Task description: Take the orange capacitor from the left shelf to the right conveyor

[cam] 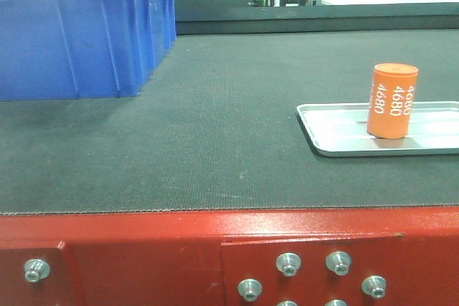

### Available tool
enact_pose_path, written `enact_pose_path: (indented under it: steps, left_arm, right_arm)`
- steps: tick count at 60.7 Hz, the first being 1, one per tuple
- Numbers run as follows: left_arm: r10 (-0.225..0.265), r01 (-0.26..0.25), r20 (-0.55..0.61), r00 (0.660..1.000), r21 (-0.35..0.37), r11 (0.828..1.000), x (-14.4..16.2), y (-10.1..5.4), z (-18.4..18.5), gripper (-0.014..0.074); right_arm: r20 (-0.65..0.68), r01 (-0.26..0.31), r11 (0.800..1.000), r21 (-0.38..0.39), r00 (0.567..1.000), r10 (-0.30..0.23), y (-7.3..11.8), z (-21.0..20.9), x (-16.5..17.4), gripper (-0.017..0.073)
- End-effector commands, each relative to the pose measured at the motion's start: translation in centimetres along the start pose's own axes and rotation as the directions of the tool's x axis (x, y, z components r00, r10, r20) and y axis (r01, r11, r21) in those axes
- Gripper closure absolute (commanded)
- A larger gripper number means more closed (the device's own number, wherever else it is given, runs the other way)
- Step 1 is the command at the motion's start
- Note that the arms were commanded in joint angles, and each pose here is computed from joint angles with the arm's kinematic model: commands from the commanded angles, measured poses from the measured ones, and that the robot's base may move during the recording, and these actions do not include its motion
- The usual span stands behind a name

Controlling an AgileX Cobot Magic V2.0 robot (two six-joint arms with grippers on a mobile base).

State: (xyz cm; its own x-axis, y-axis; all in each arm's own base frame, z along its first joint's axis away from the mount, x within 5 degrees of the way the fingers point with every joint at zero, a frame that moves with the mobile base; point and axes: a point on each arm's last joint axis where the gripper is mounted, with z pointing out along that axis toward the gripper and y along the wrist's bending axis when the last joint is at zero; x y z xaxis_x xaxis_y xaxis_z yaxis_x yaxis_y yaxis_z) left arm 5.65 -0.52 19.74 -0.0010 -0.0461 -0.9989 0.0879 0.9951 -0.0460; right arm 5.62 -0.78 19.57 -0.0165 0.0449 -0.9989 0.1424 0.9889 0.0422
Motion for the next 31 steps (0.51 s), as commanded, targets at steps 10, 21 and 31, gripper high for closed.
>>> enact_pose_path:
  steps: [10,21,31]
  left_arm:
    - [-0.003,0.003,0.104,0.995,-0.002,1.000,-0.99,0.02,-0.14,0.0720]
    - [-0.003,0.003,0.104,0.995,-0.002,1.000,-0.99,0.02,-0.14,0.0720]
    - [-0.003,0.003,0.104,0.995,-0.002,1.000,-0.99,0.02,-0.14,0.0720]
  right_arm:
    - [0.111,-0.002,1.000,0.007,0.994,0.002,-0.04,-0.18,-1.08,0.0505]
    - [0.111,-0.002,1.000,0.007,0.994,0.002,-0.04,-0.18,-1.08,0.0505]
    - [0.111,-0.002,1.000,0.007,0.994,0.002,-0.04,-0.18,-1.08,0.0505]
